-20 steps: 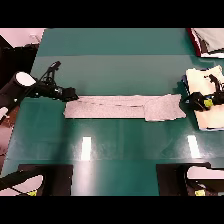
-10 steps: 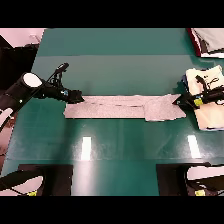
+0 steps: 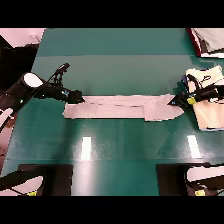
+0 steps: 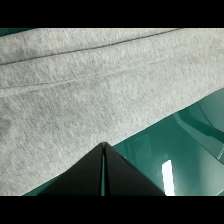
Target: Fold the shirts.
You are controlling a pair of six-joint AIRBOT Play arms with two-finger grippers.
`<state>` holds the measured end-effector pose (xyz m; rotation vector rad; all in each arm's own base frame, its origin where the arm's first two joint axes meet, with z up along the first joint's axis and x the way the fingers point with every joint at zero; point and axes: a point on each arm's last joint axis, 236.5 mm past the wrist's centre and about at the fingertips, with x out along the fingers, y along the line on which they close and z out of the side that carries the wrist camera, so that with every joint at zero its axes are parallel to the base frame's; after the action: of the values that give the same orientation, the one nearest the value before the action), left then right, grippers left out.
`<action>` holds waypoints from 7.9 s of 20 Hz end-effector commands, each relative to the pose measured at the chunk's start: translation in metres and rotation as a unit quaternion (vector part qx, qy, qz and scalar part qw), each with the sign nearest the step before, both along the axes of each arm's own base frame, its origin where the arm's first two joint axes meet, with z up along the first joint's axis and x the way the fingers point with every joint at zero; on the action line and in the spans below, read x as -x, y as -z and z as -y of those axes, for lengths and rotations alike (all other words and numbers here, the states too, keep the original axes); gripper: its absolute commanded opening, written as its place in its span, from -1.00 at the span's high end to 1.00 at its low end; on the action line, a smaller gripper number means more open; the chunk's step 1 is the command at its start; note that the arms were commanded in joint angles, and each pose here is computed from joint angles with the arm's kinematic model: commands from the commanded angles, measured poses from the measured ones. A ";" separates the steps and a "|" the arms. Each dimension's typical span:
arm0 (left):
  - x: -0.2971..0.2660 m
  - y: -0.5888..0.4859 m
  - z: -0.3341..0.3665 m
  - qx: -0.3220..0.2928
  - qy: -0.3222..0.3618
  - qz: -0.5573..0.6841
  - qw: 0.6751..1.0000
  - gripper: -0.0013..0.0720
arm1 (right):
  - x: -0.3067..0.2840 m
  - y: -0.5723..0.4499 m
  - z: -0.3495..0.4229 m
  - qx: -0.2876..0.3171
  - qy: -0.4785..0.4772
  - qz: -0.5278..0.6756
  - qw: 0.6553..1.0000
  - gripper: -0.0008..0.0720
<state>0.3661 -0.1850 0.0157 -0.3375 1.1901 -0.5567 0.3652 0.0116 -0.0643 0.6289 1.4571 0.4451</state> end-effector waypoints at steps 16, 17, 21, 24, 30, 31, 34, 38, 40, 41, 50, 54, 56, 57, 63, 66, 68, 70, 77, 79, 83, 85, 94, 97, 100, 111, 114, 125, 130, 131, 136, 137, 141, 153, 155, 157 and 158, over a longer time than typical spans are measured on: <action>-0.033 0.040 0.186 0.008 0.152 0.007 0.988 0.91 | -0.021 -0.195 -0.096 0.026 -0.099 0.148 0.984 0.95; -0.033 0.051 0.196 0.006 0.159 0.002 0.987 0.91 | -0.021 -0.207 -0.112 0.026 -0.113 0.162 0.980 0.95; -0.042 0.079 0.206 0.007 0.138 -0.021 0.990 0.91 | -0.014 -0.246 -0.165 0.023 -0.164 0.214 0.963 0.95; -0.043 0.079 0.206 0.006 0.140 -0.019 0.990 0.91 | -0.011 -0.260 -0.193 0.016 -0.189 0.237 0.953 0.95; -0.061 0.036 0.168 -0.005 0.160 -0.023 0.987 0.91 | -0.014 -0.246 -0.252 0.000 -0.251 0.233 0.940 0.95; -0.071 0.024 0.152 -0.015 0.153 -0.012 0.988 0.91 | -0.014 -0.241 -0.263 -0.003 -0.262 0.231 0.937 0.95; -0.103 -0.032 0.076 -0.061 0.106 0.050 0.991 0.91 | -0.014 -0.227 -0.300 -0.013 -0.290 0.230 0.929 0.95; -0.105 -0.110 -0.037 -0.125 0.032 0.100 0.987 0.91 | -0.011 -0.201 -0.362 -0.031 -0.316 0.238 0.918 0.95; -0.097 -0.142 -0.080 -0.149 -0.004 0.121 0.981 0.91 | -0.006 -0.180 -0.397 -0.039 -0.331 0.247 0.910 0.94; -0.093 -0.156 -0.097 -0.155 -0.020 0.132 0.979 0.91 | -0.003 -0.169 -0.416 -0.044 -0.344 0.261 0.901 0.94; -0.070 -0.194 -0.145 -0.172 -0.069 0.150 0.971 0.91 | 0.024 -0.167 -0.487 -0.057 -0.390 0.358 0.847 -0.34; -0.070 -0.193 -0.145 -0.173 -0.064 0.150 0.971 0.90 | 0.007 -0.134 -0.372 0.045 -0.390 0.253 0.884 -0.34; -0.070 -0.192 -0.144 -0.171 -0.064 0.148 0.972 0.90 | 0.002 -0.112 -0.318 0.063 -0.352 0.197 0.913 -0.34; -0.070 -0.191 -0.144 -0.171 -0.063 0.147 0.972 0.90 | -0.001 -0.101 -0.292 0.070 -0.324 0.174 0.927 -0.34; -0.074 -0.176 -0.137 -0.154 -0.062 0.137 0.976 0.90 | -0.008 -0.046 -0.206 0.020 -0.130 0.066 0.989 -0.96; -0.072 -0.163 -0.131 -0.141 -0.059 0.123 0.981 0.91 | -0.010 -0.024 -0.214 -0.036 -0.073 0.024 0.996 -0.93; -0.071 -0.159 -0.131 -0.141 -0.058 0.118 0.981 0.91 | -0.010 -0.012 -0.233 -0.068 -0.072 0.013 0.995 -0.85; -0.071 -0.159 -0.129 -0.139 -0.053 0.119 0.982 0.90 | -0.012 -0.005 -0.260 -0.101 -0.067 0.014 0.992 -0.81; -0.070 -0.159 -0.129 -0.141 -0.050 0.120 0.981 0.91 | -0.019 0.003 -0.328 -0.130 -0.060 0.063 0.988 -0.03; -0.070 -0.159 -0.129 -0.141 -0.050 0.120 0.981 0.90 | -0.023 -0.010 -0.341 -0.133 -0.091 0.104 0.981 0.59; -0.070 -0.159 -0.129 -0.141 -0.050 0.119 0.982 0.90 | -0.061 -0.061 -0.342 -0.146 -0.105 0.187 0.966 0.95; -0.069 -0.158 -0.129 -0.141 -0.048 0.117 0.982 0.91 | -0.094 -0.094 -0.312 -0.145 -0.069 0.227 0.961 0.95; -0.069 -0.159 -0.127 -0.141 -0.038 0.123 0.982 0.91 | -0.185 -0.203 0.022 0.011 0.207 0.367 0.907 0.95; -0.070 -0.161 -0.124 -0.133 -0.037 0.126 0.982 0.91 | -0.178 -0.215 0.099 0.040 0.270 0.378 0.885 0.95; -0.069 -0.162 -0.121 -0.127 -0.035 0.125 0.983 0.91 | -0.175 -0.218 0.137 0.059 0.304 0.384 0.870 0.95; -0.064 -0.160 -0.117 -0.123 -0.026 0.115 0.985 0.90 | -0.171 -0.351 0.151 0.140 0.225 0.526 0.808 0.95; -0.063 -0.160 -0.115 -0.119 -0.025 0.115 0.986 0.91 | -0.149 -0.357 0.164 0.202 0.221 0.502 0.811 0.95; -0.054 -0.156 -0.113 -0.119 -0.014 0.096 0.988 0.90 | -0.023 -0.262 0.189 0.241 0.260 0.301 0.885 0.94; -0.052 -0.155 -0.113 -0.119 -0.011 0.092 0.989 0.90 | 0.047 -0.198 0.202 0.202 0.326 0.184 0.905 0.92; -0.051 -0.155 -0.113 -0.120 -0.011 0.091 0.989 0.91 | 0.061 -0.185 0.205 0.193 0.339 0.160 0.907 0.76; -0.050 -0.154 -0.113 -0.119 -0.010 0.089 0.989 0.90 | 0.122 -0.138 0.221 0.162 0.425 0.085 0.886 -0.60; -0.051 -0.154 -0.113 -0.120 -0.010 0.089 0.989 0.90 | 0.132 -0.135 0.226 0.158 0.450 0.075 0.876 -0.60; -0.054 -0.156 -0.113 -0.119 -0.014 0.096 0.988 0.90 | 0.124 -0.158 0.225 0.120 0.502 0.120 0.848 -0.60; -0.064 -0.162 -0.114 -0.116 -0.027 0.117 0.986 0.90 | 0.020 -0.215 -0.061 0.008 0.134 0.269 0.954 0.78; -0.064 -0.161 -0.114 -0.116 -0.027 0.117 0.986 0.90 | 0.016 -0.221 -0.085 0.001 0.114 0.290 0.950 0.94; -0.064 -0.161 -0.114 -0.116 -0.027 0.117 0.986 0.90 | 0.015 -0.224 -0.099 -0.004 0.100 0.301 0.948 0.94; -0.064 -0.161 -0.114 -0.117 -0.027 0.117 0.986 0.90 | 0.016 -0.225 -0.103 -0.006 0.096 0.302 0.948 0.94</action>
<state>0.4299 -0.0710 0.1767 -0.1003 1.0054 -0.3937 0.3469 0.0897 0.1538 0.5996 0.8326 0.3914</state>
